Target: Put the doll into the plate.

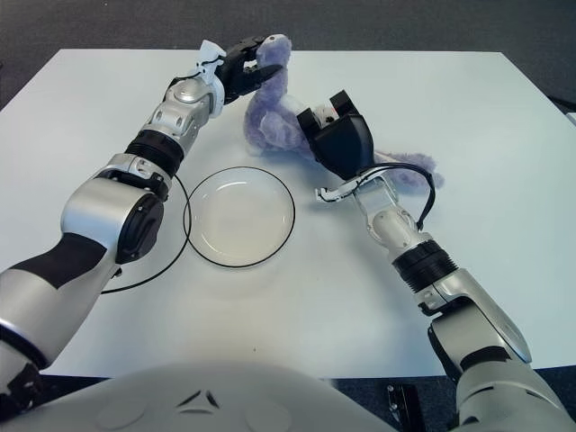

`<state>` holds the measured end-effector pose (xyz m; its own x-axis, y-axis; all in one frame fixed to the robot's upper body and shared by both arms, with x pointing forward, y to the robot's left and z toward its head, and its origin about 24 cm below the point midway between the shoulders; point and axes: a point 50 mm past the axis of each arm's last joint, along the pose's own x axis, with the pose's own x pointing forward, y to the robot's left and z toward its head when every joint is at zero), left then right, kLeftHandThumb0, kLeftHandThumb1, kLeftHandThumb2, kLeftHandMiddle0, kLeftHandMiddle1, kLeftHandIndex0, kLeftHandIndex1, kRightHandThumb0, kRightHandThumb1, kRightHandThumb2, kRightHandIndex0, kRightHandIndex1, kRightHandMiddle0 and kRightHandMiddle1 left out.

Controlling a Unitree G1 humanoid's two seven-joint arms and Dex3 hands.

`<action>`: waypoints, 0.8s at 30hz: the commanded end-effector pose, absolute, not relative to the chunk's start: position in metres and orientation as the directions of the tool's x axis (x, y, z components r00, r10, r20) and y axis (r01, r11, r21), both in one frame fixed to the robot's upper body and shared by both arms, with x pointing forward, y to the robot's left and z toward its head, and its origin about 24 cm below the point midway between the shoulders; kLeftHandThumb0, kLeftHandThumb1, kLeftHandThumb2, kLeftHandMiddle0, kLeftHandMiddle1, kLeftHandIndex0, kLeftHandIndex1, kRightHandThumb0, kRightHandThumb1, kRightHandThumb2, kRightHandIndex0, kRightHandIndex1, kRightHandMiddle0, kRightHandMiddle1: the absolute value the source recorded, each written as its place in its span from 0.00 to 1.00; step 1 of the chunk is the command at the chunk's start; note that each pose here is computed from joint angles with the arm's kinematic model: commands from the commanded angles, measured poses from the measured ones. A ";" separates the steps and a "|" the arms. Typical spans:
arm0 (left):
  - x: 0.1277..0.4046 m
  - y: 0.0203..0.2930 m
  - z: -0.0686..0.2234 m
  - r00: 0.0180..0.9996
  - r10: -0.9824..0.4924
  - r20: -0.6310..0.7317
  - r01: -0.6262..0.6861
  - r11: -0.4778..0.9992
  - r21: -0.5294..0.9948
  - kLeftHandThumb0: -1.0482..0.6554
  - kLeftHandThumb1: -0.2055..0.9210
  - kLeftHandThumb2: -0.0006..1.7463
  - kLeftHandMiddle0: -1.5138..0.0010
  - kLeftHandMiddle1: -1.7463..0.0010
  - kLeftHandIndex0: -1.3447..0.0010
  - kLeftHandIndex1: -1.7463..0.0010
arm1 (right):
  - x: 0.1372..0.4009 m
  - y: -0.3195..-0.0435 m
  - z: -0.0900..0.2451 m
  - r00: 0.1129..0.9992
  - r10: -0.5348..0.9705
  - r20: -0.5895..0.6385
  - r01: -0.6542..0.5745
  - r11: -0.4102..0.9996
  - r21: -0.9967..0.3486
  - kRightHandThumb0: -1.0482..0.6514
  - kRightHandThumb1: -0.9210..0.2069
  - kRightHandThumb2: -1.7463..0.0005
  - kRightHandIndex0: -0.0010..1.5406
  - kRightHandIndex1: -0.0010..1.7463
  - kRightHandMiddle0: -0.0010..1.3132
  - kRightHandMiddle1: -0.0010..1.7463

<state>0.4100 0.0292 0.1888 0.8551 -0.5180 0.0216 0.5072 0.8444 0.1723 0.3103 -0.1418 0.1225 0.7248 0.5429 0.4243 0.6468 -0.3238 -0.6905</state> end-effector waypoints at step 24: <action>0.408 0.017 0.188 0.920 -0.380 0.101 0.378 0.925 0.038 0.60 0.95 0.00 0.58 0.01 0.60 0.00 | 0.299 -0.141 0.118 0.722 0.551 0.420 0.648 -0.325 -0.688 0.39 0.11 0.82 0.42 1.00 0.52 0.73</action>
